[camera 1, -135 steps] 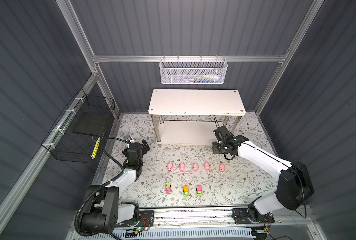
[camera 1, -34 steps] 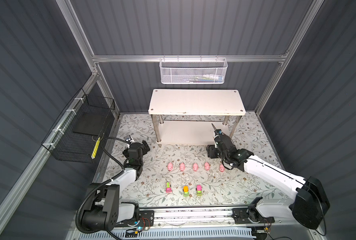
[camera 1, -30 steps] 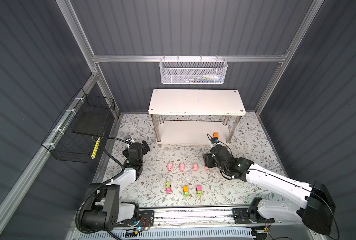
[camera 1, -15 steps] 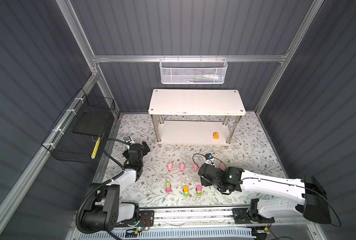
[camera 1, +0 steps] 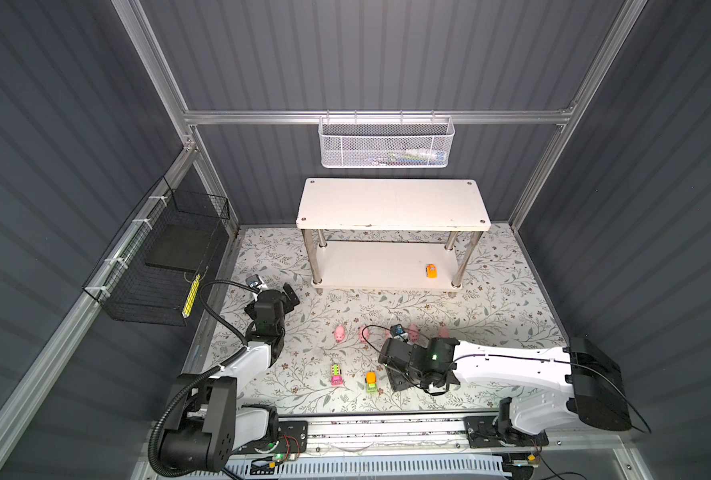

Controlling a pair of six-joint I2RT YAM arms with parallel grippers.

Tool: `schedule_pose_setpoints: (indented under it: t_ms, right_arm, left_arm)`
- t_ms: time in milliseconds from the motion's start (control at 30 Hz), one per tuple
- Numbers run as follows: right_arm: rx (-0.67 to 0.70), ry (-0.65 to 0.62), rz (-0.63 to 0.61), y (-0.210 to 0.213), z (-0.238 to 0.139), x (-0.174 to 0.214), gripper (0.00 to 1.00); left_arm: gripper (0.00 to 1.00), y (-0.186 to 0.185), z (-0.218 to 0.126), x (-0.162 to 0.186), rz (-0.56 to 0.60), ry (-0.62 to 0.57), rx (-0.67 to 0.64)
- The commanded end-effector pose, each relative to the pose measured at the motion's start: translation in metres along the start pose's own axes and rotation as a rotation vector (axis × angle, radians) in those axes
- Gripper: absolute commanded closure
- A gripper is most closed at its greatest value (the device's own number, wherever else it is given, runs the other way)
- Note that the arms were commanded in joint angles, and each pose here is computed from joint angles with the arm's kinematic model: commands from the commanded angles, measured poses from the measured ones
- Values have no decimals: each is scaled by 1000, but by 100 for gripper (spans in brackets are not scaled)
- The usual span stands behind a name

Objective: Place and organize the plastic toys onto the shelf
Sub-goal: 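Move the right gripper back over the pink-and-green toy car, then lower the right gripper around the pink-and-green toy car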

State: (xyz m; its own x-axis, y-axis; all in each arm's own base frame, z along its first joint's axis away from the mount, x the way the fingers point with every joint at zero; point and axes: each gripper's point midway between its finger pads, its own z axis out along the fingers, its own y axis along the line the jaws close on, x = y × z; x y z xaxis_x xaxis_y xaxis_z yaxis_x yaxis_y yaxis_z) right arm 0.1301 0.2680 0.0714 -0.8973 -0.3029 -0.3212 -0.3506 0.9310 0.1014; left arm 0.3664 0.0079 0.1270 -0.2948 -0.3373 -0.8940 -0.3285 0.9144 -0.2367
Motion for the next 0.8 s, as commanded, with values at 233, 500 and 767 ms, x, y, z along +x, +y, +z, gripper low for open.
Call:
schedule_pose_setpoints:
  t_ms: [233,500,767]
  right_arm:
    - [-87,98,4,6,15,14,32]
    - [-113,164,34,3,25,17,34]
    - [-112,243,0,8,33,17,38]
  left_arm:
    - [0,0,-1,1,-9,-11,2]
    - [0,0,-1,0,-8,-13,3]
    - [0,2,-2,-1,0,-15,-7]
